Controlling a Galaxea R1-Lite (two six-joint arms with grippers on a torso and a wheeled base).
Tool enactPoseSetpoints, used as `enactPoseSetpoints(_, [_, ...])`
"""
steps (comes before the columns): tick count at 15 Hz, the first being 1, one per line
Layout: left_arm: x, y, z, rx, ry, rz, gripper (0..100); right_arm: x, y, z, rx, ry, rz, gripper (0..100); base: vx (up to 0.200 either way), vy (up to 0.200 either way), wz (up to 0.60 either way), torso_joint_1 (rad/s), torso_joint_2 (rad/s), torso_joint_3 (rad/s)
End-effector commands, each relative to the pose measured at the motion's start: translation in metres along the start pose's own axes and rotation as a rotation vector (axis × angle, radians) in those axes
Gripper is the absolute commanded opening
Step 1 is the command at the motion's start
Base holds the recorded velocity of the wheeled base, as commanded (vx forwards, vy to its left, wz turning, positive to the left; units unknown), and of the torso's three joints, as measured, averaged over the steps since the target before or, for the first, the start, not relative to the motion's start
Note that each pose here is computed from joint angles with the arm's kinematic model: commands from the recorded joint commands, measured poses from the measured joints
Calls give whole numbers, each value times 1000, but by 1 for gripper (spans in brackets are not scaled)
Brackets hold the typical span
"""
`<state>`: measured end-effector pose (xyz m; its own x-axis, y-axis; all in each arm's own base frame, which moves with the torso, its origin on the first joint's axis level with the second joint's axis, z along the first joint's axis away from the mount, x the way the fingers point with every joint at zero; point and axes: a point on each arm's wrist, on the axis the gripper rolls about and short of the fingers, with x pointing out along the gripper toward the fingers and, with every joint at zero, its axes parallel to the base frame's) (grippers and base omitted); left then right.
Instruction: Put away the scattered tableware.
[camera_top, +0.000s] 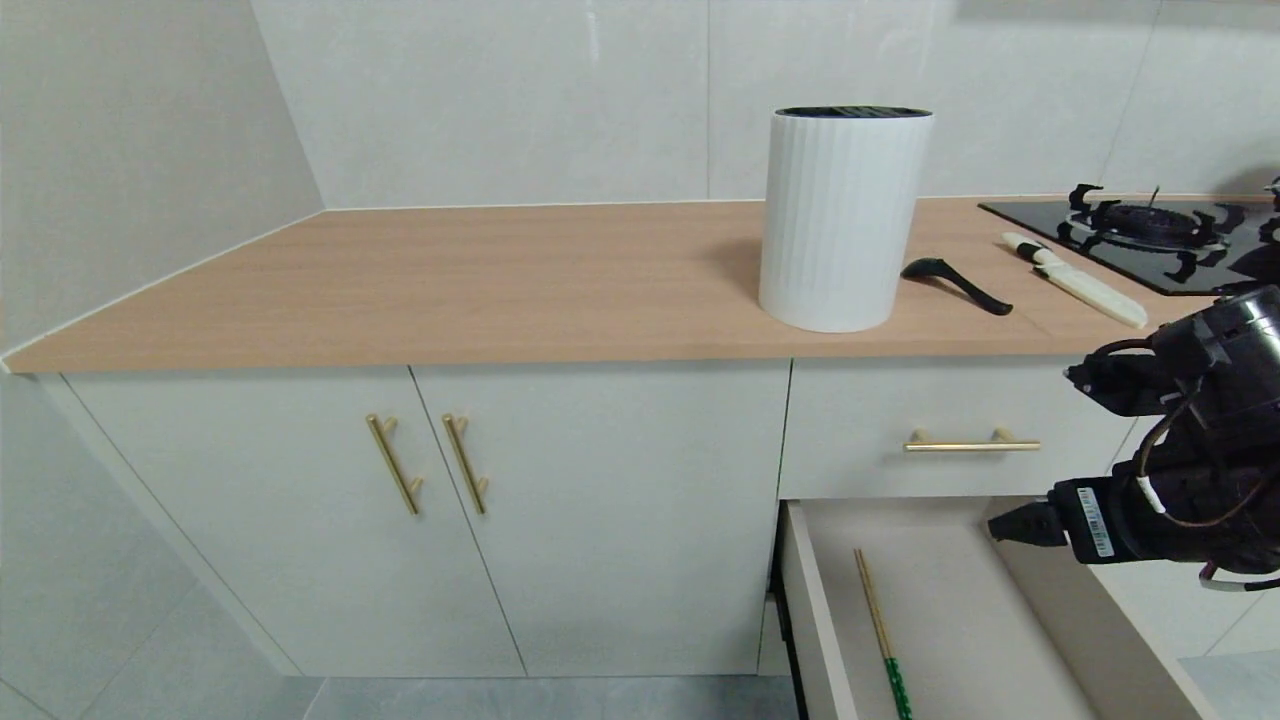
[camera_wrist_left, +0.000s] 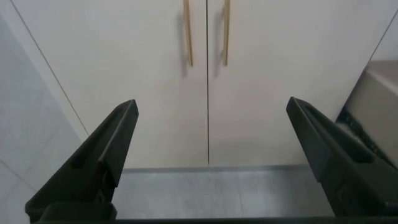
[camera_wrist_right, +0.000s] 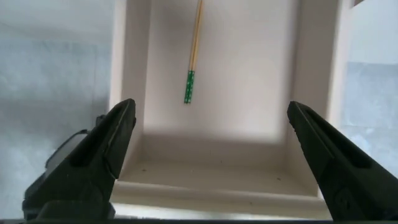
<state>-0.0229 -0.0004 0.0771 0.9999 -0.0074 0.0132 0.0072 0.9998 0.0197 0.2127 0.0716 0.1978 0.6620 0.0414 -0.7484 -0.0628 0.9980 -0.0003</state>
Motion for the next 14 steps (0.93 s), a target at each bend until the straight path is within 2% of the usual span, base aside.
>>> enactPoseSetpoints(1, [0,0,0,0,-1,0,100,-2,0,0,1,-7,3,100,0,0,0,139,-471,-334])
enactPoseSetpoints(10, [0,0,0,0,-1,0,100,-3,-1,1,4,-12,16,100,0,0,0,157,-476,-315])
enactPoseSetpoints(12, [0,0,0,0,-1,0,100,-7,-11,13,37,-54,-6,100,0,0,0,158,-417,-259])
enactPoseSetpoints(14, [0,0,0,0,-1,1,100,-14,-33,28,36,-101,24,100,0,0,0,66,-154,-93])
